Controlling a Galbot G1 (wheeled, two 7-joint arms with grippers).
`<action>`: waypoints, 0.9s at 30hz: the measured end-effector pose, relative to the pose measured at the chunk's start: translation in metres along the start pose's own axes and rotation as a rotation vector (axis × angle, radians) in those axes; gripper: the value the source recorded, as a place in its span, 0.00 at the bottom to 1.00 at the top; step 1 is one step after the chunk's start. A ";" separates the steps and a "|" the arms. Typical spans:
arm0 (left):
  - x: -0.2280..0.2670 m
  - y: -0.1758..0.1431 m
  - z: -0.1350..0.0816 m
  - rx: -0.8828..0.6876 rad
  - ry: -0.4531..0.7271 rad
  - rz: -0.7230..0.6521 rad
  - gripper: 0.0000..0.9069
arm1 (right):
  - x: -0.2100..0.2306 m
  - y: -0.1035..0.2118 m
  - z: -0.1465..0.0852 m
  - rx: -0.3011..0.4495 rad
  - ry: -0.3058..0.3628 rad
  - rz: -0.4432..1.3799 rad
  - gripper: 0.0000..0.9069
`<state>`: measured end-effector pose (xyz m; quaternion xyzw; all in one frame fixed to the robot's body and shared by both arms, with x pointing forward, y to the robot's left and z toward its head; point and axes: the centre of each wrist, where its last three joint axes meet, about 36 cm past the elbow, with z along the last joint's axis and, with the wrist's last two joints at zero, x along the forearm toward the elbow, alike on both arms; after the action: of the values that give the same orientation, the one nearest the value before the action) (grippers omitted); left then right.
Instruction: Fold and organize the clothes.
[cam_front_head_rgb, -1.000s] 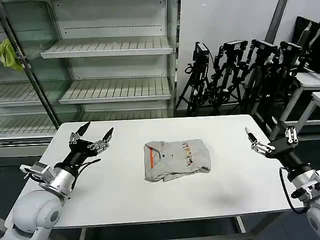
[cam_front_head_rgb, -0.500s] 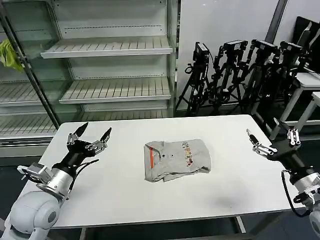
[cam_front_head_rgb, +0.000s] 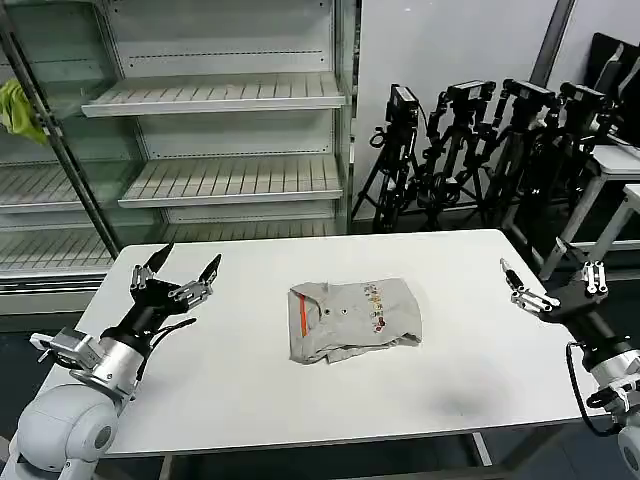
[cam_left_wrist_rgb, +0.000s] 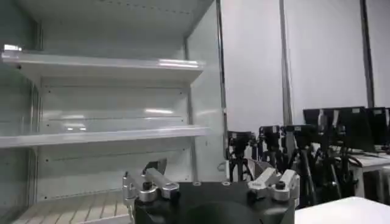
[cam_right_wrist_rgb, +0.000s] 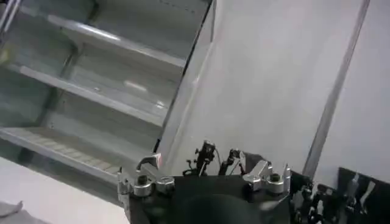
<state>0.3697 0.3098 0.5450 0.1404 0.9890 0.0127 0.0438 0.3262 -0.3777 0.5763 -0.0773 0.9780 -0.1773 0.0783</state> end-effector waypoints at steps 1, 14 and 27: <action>0.000 0.000 0.000 0.000 -0.001 0.000 1.00 | 0.000 0.000 0.000 0.001 -0.002 0.002 1.00; 0.003 -0.005 0.002 0.003 -0.003 -0.002 1.00 | 0.002 0.003 0.000 -0.003 0.001 0.017 1.00; 0.008 -0.011 0.006 0.012 0.002 -0.010 1.00 | 0.002 0.005 0.000 -0.007 -0.002 0.024 1.00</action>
<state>0.3596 0.3018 0.5383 0.1355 0.9898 0.0069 0.0422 0.3234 -0.3735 0.5737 -0.0661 0.9794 -0.1729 0.0809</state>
